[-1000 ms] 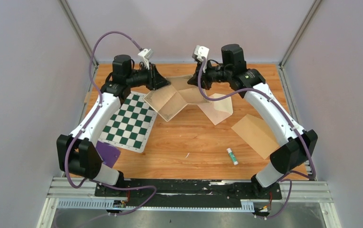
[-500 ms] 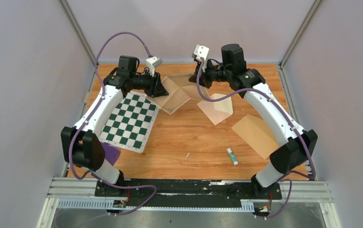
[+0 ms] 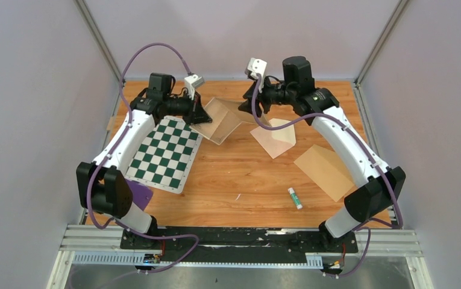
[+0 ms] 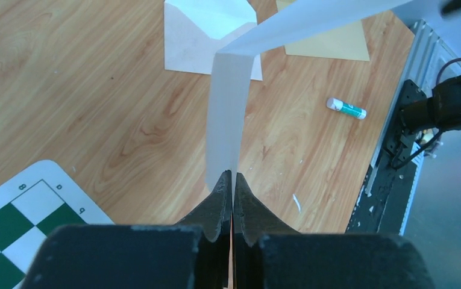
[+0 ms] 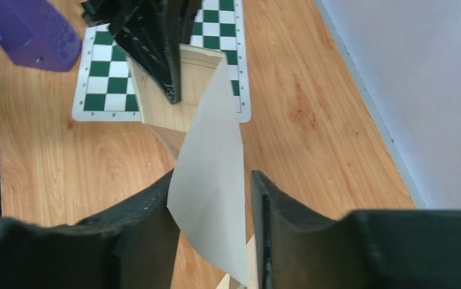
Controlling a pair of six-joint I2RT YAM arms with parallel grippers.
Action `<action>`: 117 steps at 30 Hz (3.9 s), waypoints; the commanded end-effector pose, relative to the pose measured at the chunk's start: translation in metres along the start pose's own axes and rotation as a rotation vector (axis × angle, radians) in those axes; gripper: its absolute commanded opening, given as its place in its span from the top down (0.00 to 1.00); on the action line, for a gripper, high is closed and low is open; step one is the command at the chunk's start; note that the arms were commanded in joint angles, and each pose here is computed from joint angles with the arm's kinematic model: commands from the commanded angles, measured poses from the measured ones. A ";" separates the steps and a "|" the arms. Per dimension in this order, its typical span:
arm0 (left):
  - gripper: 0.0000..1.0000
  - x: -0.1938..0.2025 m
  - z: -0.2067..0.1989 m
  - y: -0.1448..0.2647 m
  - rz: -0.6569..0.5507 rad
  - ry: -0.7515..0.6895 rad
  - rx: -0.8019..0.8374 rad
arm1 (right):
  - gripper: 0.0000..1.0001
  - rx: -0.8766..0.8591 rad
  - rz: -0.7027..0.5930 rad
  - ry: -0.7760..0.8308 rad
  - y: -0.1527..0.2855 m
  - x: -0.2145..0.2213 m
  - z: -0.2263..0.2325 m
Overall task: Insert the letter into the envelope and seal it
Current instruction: Fold the letter.
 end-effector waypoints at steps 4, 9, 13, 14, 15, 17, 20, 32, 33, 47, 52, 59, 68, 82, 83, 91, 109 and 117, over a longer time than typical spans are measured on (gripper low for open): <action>1.00 -0.016 -0.020 0.008 -0.103 -0.112 0.118 | 0.36 -0.264 -0.093 -0.140 0.033 -0.036 0.028; 1.00 -0.005 -0.021 0.012 -0.078 -0.254 0.153 | 0.23 -0.329 -0.197 -0.251 0.080 -0.078 -0.007; 1.00 0.000 -0.029 0.015 -0.079 -0.311 0.230 | 0.21 -0.305 -0.171 -0.296 0.075 -0.056 -0.024; 1.00 -0.002 -0.032 0.016 -0.090 -0.320 0.239 | 0.20 -0.298 -0.154 -0.269 0.069 -0.040 -0.027; 1.00 -0.004 -0.036 0.016 -0.102 -0.310 0.258 | 0.18 -0.300 -0.138 -0.262 0.063 -0.027 -0.026; 1.00 -0.015 -0.040 0.018 -0.143 -0.326 0.274 | 0.17 -0.322 -0.114 -0.257 0.053 -0.006 -0.023; 1.00 -0.024 -0.049 0.022 -0.168 -0.327 0.290 | 0.17 -0.372 -0.099 -0.245 0.040 0.006 -0.011; 0.99 -0.055 -0.072 0.025 -0.259 -0.311 0.354 | 0.28 -0.501 -0.073 -0.220 0.011 0.018 0.024; 0.99 -0.056 -0.071 0.025 -0.262 -0.312 0.355 | 0.30 -0.509 -0.074 -0.221 0.009 0.018 0.025; 0.58 -0.064 -0.056 0.015 -0.253 -0.263 0.315 | 1.00 -0.506 -0.055 -0.221 0.006 0.021 0.027; 0.42 -0.056 -0.017 0.038 -0.189 -0.306 0.086 | 1.00 -0.480 -0.031 -0.228 0.006 0.027 0.025; 0.34 -0.111 0.003 0.127 -0.378 -0.447 -0.375 | 1.00 -0.441 -0.003 -0.279 0.002 0.033 0.019; 0.21 -0.073 -0.091 0.068 -0.301 -0.585 -0.007 | 1.00 -0.458 -0.107 -0.335 -0.002 -0.007 0.007; 0.29 -0.061 -0.082 0.014 -0.250 -0.625 0.008 | 0.97 -0.503 -0.163 -0.240 0.009 -0.035 0.030; 0.31 -0.061 -0.084 0.014 -0.251 -0.631 0.027 | 0.97 -0.502 -0.163 -0.237 0.009 -0.035 0.030; 0.50 -0.061 -0.086 0.003 -0.234 -0.622 0.105 | 0.95 -0.501 -0.169 -0.224 0.007 -0.038 0.029; 0.87 -0.061 -0.080 -0.006 -0.224 -0.464 0.116 | 0.84 -0.385 -0.108 -0.195 0.005 -0.019 0.021; 0.94 -0.054 -0.069 0.000 -0.197 -0.462 0.081 | 0.39 -0.250 -0.058 0.031 0.049 -0.025 0.023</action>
Point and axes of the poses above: each gripper's point midway between its finger pads, its own y axis back along the fingers, its own z axis along the line the jaws close on, x = y × z, the point moved 5 cm from there along y, back along the fingers, and after that the axes turned 2 degrees about -y, right-handed, at the moved point
